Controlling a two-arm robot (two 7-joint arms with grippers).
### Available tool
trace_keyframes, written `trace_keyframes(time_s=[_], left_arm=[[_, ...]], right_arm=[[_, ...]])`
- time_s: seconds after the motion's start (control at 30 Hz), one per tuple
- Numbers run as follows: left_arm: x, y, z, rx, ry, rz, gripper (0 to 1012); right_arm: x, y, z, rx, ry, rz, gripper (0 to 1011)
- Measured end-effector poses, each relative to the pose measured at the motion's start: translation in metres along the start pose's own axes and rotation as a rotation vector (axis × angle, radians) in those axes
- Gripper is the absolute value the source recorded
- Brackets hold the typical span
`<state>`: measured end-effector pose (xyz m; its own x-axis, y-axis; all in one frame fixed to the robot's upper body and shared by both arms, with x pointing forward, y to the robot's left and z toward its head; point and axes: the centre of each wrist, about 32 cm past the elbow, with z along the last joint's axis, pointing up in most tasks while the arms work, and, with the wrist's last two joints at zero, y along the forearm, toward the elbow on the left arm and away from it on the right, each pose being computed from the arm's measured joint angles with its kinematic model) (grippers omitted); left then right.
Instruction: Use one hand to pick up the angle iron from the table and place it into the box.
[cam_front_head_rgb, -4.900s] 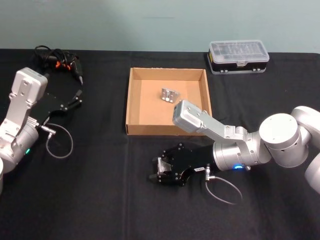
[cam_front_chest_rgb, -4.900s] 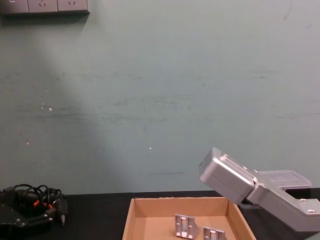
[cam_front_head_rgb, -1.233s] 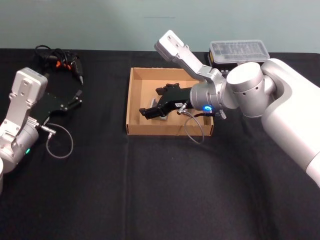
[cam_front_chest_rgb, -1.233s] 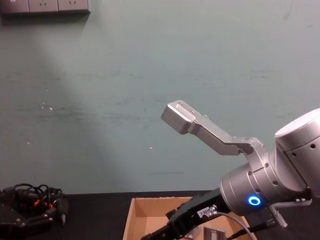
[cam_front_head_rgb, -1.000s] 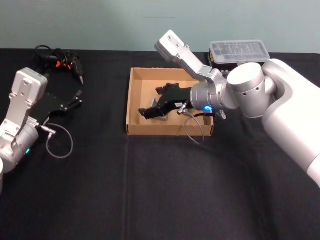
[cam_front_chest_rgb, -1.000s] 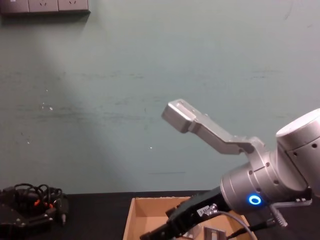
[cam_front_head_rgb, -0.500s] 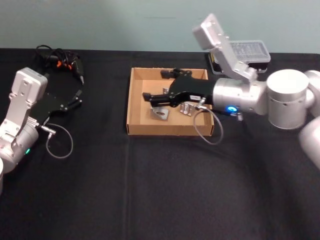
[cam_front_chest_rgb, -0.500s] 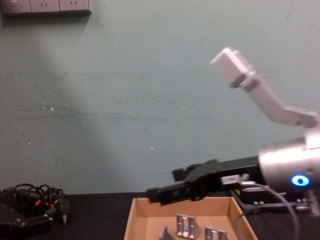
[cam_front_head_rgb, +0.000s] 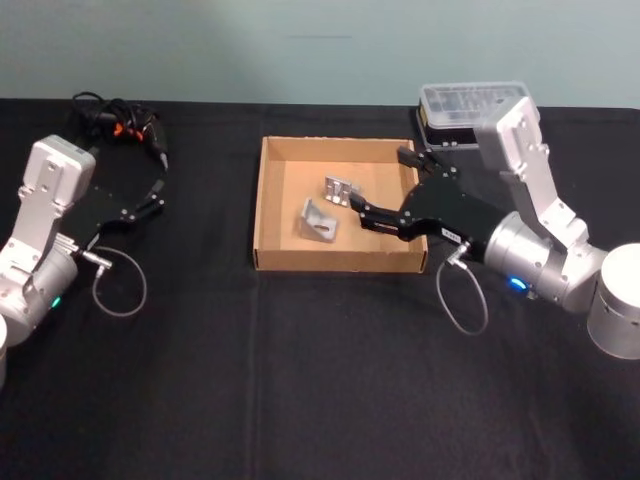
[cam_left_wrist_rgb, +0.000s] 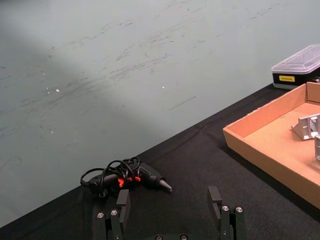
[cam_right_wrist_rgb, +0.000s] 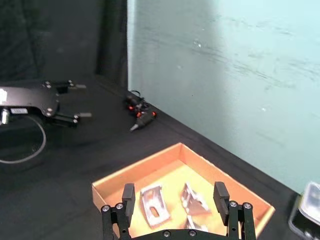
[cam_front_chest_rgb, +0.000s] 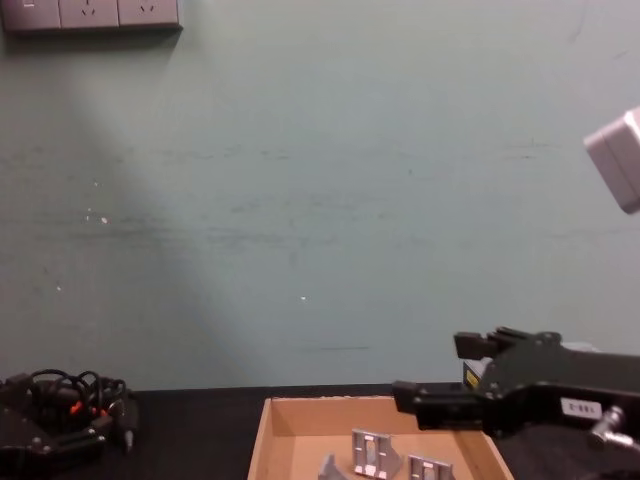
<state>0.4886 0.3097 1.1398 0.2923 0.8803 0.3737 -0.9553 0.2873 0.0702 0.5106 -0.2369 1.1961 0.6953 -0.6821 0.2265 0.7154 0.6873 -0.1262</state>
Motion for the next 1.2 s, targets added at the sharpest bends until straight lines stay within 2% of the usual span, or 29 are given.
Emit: trace_keyframes(time_s=[0.1,1.2], left_arm=[[0.0,0.0,0.0,0.0,0.0,0.0,1011],[0.0,0.0,0.0,0.0,0.0,0.0,1011]], right_arm=[[-0.002,-0.0024,-0.0031,-0.008,-0.004,-0.012,1000],[-0.0006,-0.0001,-0.0011,-0.005,-0.002,-0.005,1000]])
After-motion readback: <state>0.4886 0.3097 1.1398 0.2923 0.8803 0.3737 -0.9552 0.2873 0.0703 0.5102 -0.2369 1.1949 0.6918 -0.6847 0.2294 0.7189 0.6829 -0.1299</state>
